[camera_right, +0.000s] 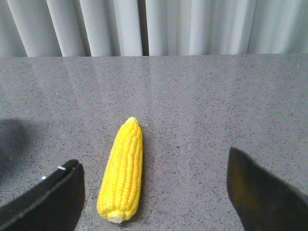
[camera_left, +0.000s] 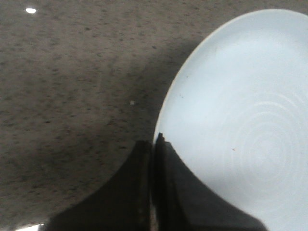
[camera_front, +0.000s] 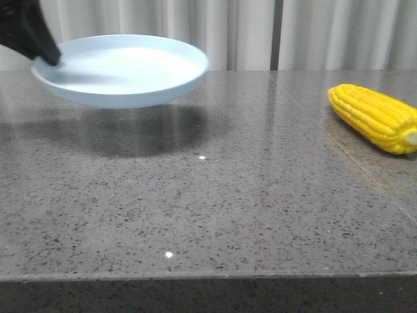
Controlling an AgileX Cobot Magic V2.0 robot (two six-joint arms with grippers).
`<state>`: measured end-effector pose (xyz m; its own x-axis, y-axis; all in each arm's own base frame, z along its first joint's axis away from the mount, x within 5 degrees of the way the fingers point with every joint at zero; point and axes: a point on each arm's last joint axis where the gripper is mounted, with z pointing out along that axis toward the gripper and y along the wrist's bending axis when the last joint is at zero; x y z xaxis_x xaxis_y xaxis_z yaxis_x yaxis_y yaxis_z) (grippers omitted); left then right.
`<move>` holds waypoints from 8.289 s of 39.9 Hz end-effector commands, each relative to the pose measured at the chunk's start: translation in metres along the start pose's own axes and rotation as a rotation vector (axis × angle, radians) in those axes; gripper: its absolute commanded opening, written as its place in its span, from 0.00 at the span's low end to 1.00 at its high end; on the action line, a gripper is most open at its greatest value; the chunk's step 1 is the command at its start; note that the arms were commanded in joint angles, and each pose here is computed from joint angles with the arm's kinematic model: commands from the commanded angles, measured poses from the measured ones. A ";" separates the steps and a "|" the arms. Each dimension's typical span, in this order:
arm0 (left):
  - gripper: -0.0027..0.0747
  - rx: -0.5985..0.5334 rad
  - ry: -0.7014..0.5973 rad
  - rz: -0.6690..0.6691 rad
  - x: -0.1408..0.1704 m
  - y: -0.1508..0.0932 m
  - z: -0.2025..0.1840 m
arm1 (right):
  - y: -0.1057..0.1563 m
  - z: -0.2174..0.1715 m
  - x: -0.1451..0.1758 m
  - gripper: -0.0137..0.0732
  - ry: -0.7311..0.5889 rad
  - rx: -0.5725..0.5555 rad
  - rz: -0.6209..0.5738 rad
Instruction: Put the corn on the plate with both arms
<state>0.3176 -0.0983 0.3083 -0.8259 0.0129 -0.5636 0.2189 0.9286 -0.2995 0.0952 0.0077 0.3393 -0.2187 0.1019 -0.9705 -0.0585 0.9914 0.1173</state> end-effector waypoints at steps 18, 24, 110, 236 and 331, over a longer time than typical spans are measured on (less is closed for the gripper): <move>0.13 0.080 0.055 -0.029 0.003 -0.030 0.045 | 0.001 -0.003 -0.017 0.88 -0.096 0.003 -0.001; 0.45 0.080 0.049 -0.023 0.003 -0.031 0.044 | 0.001 -0.003 -0.017 0.88 -0.096 0.003 -0.001; 0.01 -0.256 -1.050 0.246 0.237 0.025 -0.185 | 0.002 0.087 -0.039 0.88 0.389 0.013 0.020; 0.01 -0.256 -1.050 0.246 0.237 0.025 -0.185 | 0.070 0.212 -0.097 0.10 0.742 0.200 0.084; 0.01 -0.256 -1.050 0.246 0.237 0.025 -0.185 | -0.003 -0.023 0.051 0.08 -0.193 -0.087 -0.093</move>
<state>0.0328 -0.0038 0.2934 -0.0010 0.0164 -0.9999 0.1050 0.9943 0.0162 0.0618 0.0064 0.2784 -0.1202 0.0443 -0.9918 -0.1336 0.9892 0.0604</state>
